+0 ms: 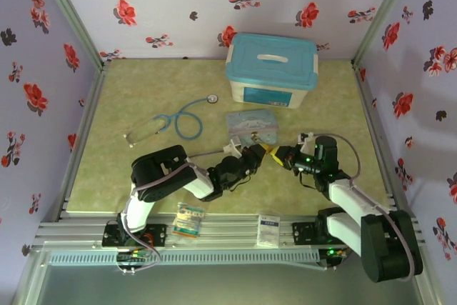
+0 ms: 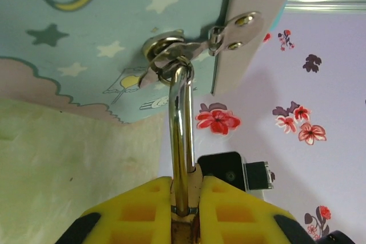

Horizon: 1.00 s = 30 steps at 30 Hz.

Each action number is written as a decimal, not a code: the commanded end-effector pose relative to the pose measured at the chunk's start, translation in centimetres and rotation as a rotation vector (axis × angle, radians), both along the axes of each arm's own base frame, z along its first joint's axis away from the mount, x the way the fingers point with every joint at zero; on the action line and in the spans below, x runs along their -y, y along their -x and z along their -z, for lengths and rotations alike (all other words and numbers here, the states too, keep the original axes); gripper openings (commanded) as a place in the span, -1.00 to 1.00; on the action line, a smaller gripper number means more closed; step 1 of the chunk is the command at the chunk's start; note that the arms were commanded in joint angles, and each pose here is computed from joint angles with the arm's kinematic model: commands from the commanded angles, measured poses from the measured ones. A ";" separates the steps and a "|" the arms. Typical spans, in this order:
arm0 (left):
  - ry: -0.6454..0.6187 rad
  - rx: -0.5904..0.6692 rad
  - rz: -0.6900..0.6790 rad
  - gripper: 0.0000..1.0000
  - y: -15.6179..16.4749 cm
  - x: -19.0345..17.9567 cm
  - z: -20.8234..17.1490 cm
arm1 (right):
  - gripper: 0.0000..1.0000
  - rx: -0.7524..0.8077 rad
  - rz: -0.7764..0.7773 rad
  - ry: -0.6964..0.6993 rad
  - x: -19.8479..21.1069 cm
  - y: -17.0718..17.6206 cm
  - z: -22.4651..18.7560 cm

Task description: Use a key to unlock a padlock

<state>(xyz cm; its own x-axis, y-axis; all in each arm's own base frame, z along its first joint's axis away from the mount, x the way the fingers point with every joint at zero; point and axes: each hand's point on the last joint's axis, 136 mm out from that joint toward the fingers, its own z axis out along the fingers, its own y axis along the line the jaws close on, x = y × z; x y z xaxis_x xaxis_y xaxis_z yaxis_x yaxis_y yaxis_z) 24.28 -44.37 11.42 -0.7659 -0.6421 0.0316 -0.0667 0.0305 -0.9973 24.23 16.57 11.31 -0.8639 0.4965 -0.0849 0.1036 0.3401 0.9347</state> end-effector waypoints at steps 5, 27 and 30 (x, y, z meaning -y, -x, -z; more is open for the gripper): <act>-0.025 -0.006 0.141 -1.00 3.3 1.0 1.2 | -0.22 0.163 0.067 0.079 0.9 -1.8 -3.3; -0.061 -0.008 0.120 -1.00 1.8 -0.8 2.0 | -0.38 0.143 -0.229 0.703 1.1 4.7 4.2; -0.053 -0.006 0.123 -1.00 1.9 -0.8 1.6 | -0.35 0.164 -0.242 0.654 0.0 4.7 4.2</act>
<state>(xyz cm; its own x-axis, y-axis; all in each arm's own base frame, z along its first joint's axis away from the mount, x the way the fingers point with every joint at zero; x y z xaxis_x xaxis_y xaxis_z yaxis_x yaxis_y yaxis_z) 22.12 -43.39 6.67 -0.8342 -0.5512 0.0140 -0.1199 0.1566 -0.9804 18.95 17.43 7.62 -0.9135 0.1216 -0.3882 -0.1506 0.7853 0.6005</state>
